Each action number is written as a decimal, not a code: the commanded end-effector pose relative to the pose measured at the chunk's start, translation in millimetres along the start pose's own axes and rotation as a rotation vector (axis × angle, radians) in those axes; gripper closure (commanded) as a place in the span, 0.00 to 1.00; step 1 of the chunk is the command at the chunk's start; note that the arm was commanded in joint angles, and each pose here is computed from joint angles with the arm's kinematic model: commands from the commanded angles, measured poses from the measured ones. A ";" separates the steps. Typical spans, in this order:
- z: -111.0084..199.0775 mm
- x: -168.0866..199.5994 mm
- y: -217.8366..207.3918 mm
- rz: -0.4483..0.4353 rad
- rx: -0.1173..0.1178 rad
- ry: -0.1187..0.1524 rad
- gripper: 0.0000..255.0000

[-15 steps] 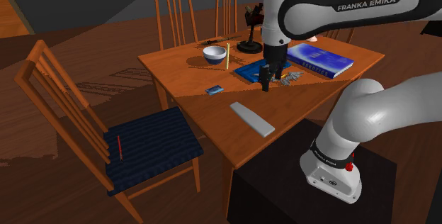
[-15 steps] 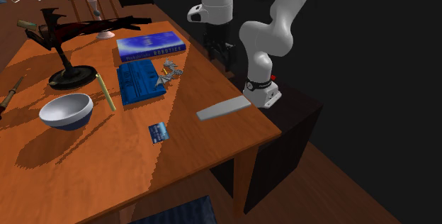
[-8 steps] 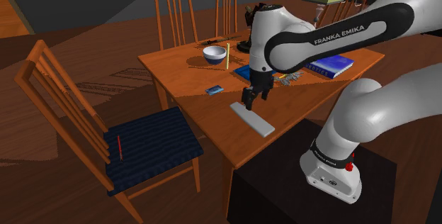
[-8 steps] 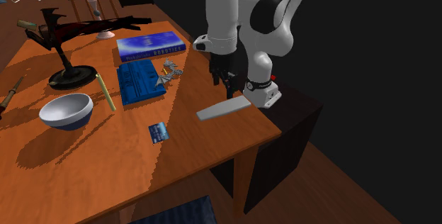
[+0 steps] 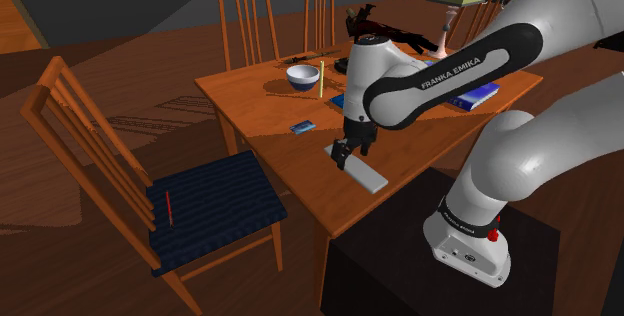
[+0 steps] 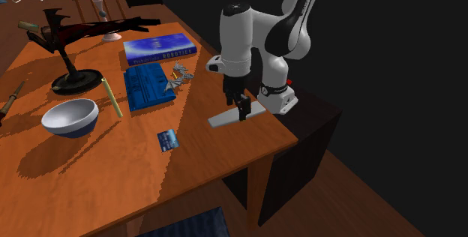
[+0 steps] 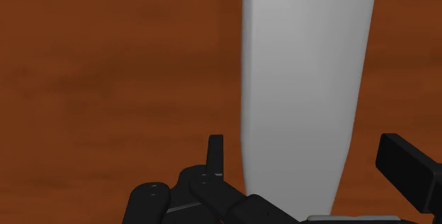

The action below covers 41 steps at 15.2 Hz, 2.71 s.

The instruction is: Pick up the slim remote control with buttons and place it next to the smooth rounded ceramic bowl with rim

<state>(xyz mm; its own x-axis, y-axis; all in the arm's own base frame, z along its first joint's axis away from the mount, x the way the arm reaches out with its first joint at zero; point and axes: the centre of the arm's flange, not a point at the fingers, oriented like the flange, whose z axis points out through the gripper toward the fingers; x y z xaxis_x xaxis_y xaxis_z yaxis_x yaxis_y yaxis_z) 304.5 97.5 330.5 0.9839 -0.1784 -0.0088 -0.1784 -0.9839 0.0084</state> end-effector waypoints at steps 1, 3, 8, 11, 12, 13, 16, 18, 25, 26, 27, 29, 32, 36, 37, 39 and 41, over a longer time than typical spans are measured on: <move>10.4 -0.7 0.0 0.000 0.000 0.001 0.00; 13.4 -0.8 0.0 0.000 0.000 0.001 0.00; 13.4 -0.7 0.0 0.000 0.000 0.001 0.00; 13.4 -0.7 0.0 0.000 0.000 0.001 1.00; 13.4 -0.7 0.0 0.000 0.000 0.001 1.00; 13.4 -0.7 0.0 0.000 0.000 0.001 1.00; 13.4 -0.7 0.0 0.000 0.000 0.001 1.00; 13.4 -0.7 0.0 0.000 0.000 0.001 1.00; -18.3 -1.0 0.3 0.000 0.000 0.001 1.00; -23.5 -1.0 0.3 0.000 0.000 0.001 1.00; -28.8 -1.1 0.4 0.000 0.000 0.001 1.00; -39.4 -1.2 0.5 0.000 0.000 0.001 1.00; -55.2 -1.3 0.6 0.000 0.000 0.001 1.00; -76.3 -1.5 0.8 0.000 0.000 0.001 1.00; -81.6 -1.6 0.8 0.000 0.000 0.001 1.00; -92.2 -1.6 0.9 0.000 0.000 0.001 1.00; -102.7 -1.7 1.0 0.000 0.000 0.001 1.00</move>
<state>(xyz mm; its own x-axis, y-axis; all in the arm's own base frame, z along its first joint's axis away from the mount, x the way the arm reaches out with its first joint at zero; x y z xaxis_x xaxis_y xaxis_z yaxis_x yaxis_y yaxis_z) 304.1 97.4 428.8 0.9839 -0.1787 -0.0074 -0.1786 -0.9839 0.0078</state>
